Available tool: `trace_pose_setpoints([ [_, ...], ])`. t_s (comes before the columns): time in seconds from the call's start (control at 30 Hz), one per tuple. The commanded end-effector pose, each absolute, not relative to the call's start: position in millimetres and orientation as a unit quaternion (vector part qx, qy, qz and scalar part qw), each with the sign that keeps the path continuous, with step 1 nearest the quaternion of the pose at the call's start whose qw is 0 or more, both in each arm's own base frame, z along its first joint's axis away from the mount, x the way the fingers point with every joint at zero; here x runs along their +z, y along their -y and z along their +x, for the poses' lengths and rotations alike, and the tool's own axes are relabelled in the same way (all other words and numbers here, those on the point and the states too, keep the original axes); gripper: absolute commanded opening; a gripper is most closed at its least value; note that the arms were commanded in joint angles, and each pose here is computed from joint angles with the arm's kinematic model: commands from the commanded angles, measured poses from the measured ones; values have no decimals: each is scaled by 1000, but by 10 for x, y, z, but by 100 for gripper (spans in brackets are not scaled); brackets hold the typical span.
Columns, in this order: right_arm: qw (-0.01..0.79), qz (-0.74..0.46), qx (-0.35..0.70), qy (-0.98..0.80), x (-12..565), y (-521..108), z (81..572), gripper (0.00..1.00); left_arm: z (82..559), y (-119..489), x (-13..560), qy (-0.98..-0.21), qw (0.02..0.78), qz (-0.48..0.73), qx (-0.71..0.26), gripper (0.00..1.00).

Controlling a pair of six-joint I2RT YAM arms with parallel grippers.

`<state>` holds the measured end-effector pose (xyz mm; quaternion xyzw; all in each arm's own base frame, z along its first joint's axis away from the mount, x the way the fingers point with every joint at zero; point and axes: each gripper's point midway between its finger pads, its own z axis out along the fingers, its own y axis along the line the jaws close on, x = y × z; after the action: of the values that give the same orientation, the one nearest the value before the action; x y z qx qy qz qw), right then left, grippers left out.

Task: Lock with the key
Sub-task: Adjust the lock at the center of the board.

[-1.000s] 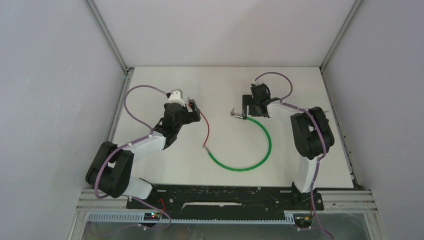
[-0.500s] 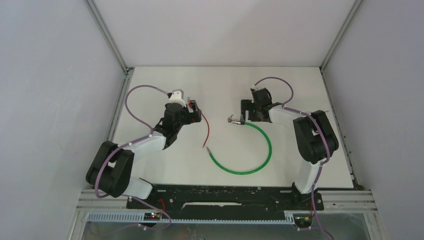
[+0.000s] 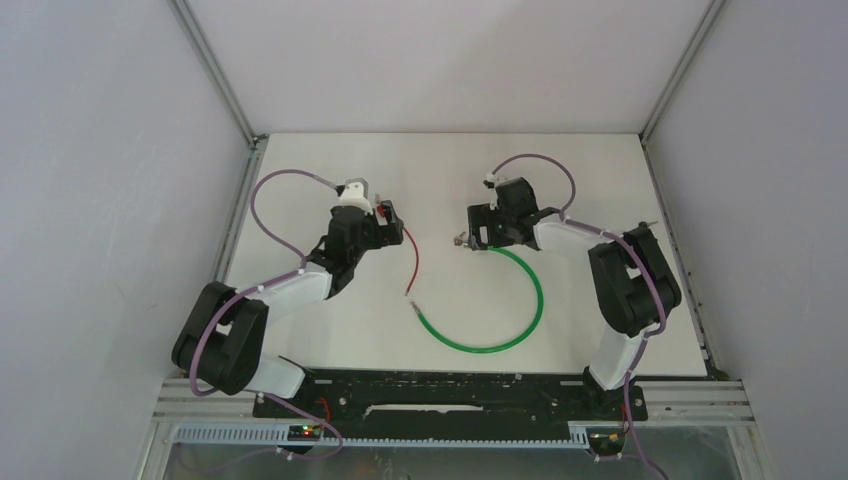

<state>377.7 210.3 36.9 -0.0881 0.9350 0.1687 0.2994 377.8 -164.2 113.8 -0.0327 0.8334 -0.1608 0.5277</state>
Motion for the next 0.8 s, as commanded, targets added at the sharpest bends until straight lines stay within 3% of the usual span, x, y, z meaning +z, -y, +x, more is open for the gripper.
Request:
trace_pose_setpoints([
  [0.0, 310, -155, 158, -925, 510, -2249, 3774, 93, 3910, 1735, 1399, -814, 554, -20, -174, 100],
  [0.2, 303, -210, 44, -929, 329, -2247, 3782, 91, 3910, 1735, 1399, -814, 554, -19, -173, 100],
  [0.43, 293, -211, 17, -932, 235, -2183, 3803, 88, 3911, 1735, 1400, -814, 554, -19, -173, 100],
  [0.67, 266, -195, 21, -944, 104, -2081, 3820, 78, 3923, 1724, 1381, -818, 551, -18, -166, 99],
  [0.77, 260, -189, 33, -947, 84, -2073, 3818, 69, 3926, 1726, 1381, -818, 550, -18, -166, 99],
])
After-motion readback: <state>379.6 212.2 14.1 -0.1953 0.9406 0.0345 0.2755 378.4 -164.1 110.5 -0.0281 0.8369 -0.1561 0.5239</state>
